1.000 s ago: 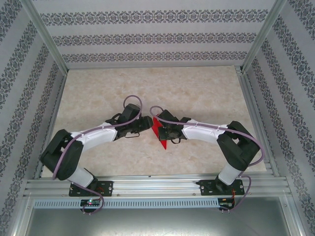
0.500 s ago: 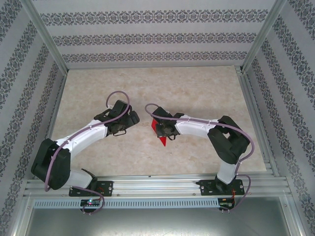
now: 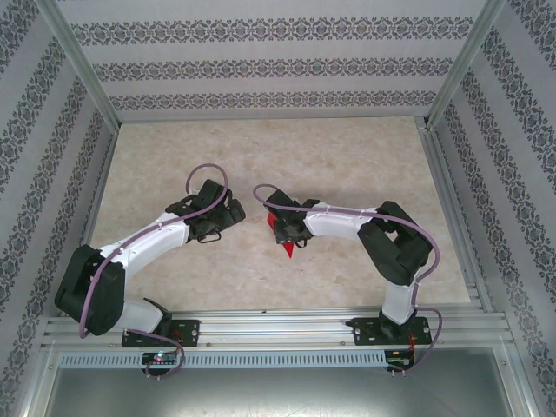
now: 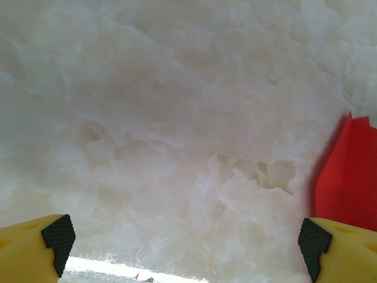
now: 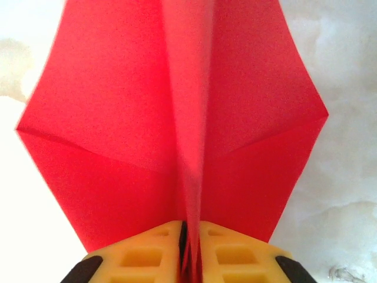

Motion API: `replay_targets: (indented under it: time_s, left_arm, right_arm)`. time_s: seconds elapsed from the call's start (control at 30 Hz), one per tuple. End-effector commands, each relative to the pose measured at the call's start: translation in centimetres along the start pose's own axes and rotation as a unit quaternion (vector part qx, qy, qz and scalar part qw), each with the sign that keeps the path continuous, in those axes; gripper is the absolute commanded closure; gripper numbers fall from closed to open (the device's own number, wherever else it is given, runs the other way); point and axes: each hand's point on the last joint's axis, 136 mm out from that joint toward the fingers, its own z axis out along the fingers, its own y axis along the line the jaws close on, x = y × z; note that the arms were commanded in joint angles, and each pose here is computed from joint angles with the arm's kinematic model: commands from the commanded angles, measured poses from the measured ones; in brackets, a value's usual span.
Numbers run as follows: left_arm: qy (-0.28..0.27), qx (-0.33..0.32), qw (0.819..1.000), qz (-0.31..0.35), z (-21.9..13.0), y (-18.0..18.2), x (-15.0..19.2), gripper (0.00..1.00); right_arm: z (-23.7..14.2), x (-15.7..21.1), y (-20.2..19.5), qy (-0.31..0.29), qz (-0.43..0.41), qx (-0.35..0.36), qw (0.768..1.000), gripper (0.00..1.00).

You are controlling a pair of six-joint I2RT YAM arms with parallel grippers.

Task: Fold a paper plane with a square sheet of paper (pick it up from the middle)
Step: Move a paper plane to the center of the table.

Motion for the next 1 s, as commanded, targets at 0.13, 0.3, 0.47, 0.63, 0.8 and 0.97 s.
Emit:
replay_targets:
  time_s: [0.13,0.3,0.47,0.63,0.8,0.97]
  left_arm:
    - [0.011,-0.036,0.999,-0.003,0.1,2.0,0.6,0.0]
    - [0.007,-0.041,0.999,-0.003,-0.3,2.4,0.6,0.0]
    - [0.01,-0.047,0.999,0.0,-0.4,2.7,0.8,0.0]
    - [0.016,-0.049,0.999,0.002,-0.1,2.8,1.0,0.0]
    - [0.022,-0.042,0.999,0.011,0.4,2.3,1.1,0.0]
    - [0.026,-0.044,0.999,0.017,0.7,2.3,1.2,0.0]
  right_arm:
    - [1.6,-0.5,-1.8,0.013,0.003,0.043,0.999,0.92]
    - [-0.8,-7.2,-0.4,-0.043,0.002,0.007,0.999,0.93]
    - [0.3,-10.8,-0.2,-0.049,-0.001,0.009,0.999,0.93]
    - [1.2,-12.6,-0.2,-0.047,-0.004,0.007,0.999,0.91]
    - [2.9,-12.0,-0.4,-0.014,-0.005,0.014,1.0,0.88]
    - [4.2,-11.3,-0.9,0.003,0.002,0.029,1.0,0.85]
